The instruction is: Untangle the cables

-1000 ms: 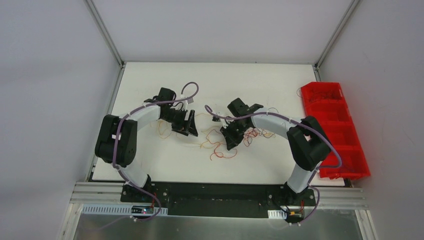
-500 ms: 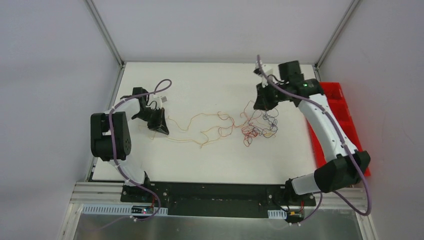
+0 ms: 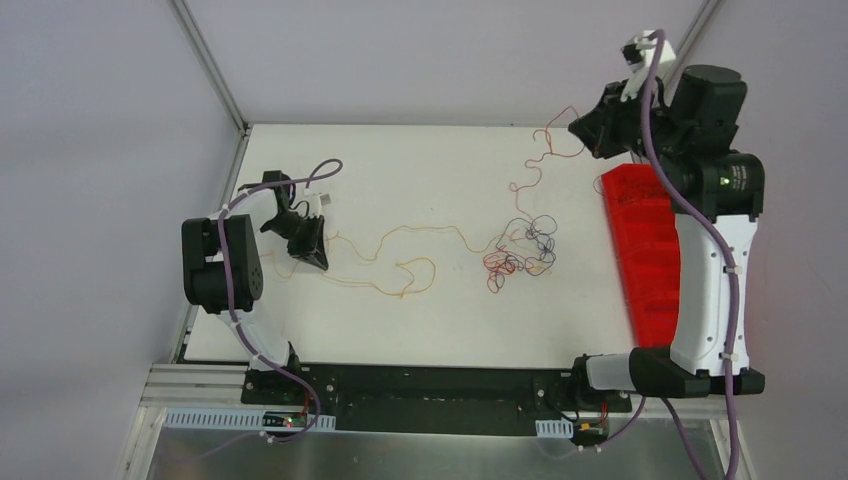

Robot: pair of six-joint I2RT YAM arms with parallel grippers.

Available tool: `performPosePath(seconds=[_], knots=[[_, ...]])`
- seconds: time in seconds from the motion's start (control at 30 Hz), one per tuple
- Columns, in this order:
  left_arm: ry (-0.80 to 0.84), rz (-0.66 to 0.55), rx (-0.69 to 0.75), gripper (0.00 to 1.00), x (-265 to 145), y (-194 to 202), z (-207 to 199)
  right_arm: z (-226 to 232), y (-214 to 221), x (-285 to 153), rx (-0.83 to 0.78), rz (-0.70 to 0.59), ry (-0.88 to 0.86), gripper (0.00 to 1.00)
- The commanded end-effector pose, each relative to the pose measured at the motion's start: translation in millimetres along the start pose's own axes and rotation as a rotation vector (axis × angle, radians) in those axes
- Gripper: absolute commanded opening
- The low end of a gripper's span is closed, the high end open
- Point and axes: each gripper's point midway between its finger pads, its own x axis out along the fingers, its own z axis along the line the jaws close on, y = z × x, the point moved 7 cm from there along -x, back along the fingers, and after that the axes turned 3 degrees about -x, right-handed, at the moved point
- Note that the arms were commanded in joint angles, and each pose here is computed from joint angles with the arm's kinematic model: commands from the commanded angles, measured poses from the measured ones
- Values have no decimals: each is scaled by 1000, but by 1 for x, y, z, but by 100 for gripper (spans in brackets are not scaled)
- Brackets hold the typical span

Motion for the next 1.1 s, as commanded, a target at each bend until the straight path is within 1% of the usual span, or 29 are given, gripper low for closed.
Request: performPosePath(seconds=[0.0,0.13,0.2,0.3,0.37,0.43,0.53,0.63,0.67,0.7,0.87,1.07], knots=[[-8,8,17,0,-7,-5,2,-4,-46,-34,38,-183,102,0],[2,-3,22,0,-10,-9,-1,-17,-68,-54,12,-268,237,0],[12,-16,25,0,-12,-11,-3,-28,-68,-60,-8,-266,332,0],[42,-46,30,1,-19,-17,-9,-47,-59,-65,-12,-219,478,0],[56,-69,39,18,-24,-20,-13,-58,-52,-67,-7,-179,554,0],[53,-89,43,43,-30,-25,-17,-70,-43,-69,3,-136,639,0],[53,-114,48,72,-40,-31,-22,-84,-34,-74,33,-93,722,0],[53,-144,62,95,-52,-38,-28,-96,-27,-81,70,-63,789,0],[55,-152,66,99,-56,-40,-30,-99,-25,-84,82,-59,806,0],[55,-161,72,99,-60,-43,-32,-102,-23,-87,95,-57,822,0],[50,-199,102,99,-77,-53,-39,-115,-11,-103,140,-31,897,0],[60,-211,108,99,-88,-65,-46,-134,5,-117,182,-4,951,0]])
